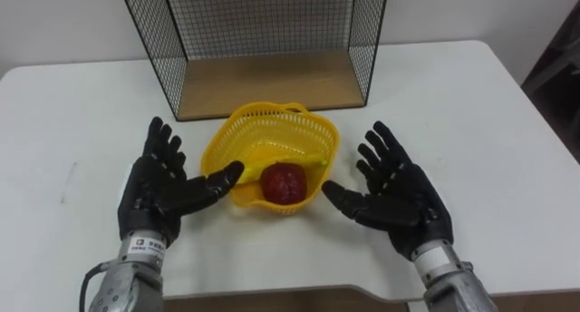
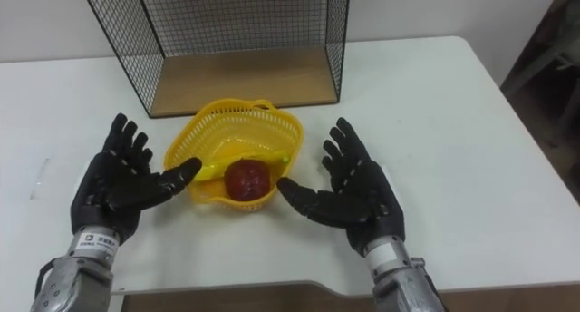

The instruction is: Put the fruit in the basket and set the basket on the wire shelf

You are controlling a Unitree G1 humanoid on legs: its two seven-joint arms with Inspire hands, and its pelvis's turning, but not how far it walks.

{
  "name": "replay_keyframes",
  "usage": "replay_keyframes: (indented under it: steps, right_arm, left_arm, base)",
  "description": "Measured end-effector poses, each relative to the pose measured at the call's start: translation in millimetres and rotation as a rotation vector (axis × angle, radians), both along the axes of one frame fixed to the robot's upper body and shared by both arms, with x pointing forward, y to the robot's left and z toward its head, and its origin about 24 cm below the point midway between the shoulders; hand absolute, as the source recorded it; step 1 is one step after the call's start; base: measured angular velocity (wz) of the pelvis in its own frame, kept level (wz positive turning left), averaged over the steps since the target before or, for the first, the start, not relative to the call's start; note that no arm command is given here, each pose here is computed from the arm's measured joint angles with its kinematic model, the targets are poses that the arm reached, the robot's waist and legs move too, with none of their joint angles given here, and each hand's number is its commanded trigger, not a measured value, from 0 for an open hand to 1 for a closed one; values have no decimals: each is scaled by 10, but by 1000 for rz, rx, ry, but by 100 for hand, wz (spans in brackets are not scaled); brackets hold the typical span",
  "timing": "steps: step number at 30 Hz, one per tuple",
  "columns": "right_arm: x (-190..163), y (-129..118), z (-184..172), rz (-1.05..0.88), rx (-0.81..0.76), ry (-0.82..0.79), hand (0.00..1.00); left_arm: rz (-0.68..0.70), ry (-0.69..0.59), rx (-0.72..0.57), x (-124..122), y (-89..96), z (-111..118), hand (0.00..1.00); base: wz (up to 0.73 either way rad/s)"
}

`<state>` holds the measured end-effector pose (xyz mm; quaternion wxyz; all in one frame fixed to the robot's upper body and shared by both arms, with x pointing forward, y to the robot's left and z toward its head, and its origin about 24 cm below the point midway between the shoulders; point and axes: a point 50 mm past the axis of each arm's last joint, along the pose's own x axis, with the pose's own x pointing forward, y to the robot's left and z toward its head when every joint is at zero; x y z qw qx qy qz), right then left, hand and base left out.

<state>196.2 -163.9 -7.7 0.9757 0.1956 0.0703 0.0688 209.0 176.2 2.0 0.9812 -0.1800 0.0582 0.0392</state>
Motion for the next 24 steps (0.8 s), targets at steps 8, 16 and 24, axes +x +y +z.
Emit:
replay_keyframes:
  steps: [8, 16, 24]
  right_arm:
    - [-1, 121, -13, 67, 83, -8, 0]
    - [-23, 125, -91, 76, 86, 24, 0]
    - [3, 169, -75, 94, 89, 16, 0]
  left_arm:
    - [-61, 11, -8, -14, -80, -48, 0]
    - [-70, 31, -7, -29, -79, -102, 0]
    - [-87, 35, -11, -34, -122, -111, 0]
  base:
    - [0]
    - [0]
    - [0]
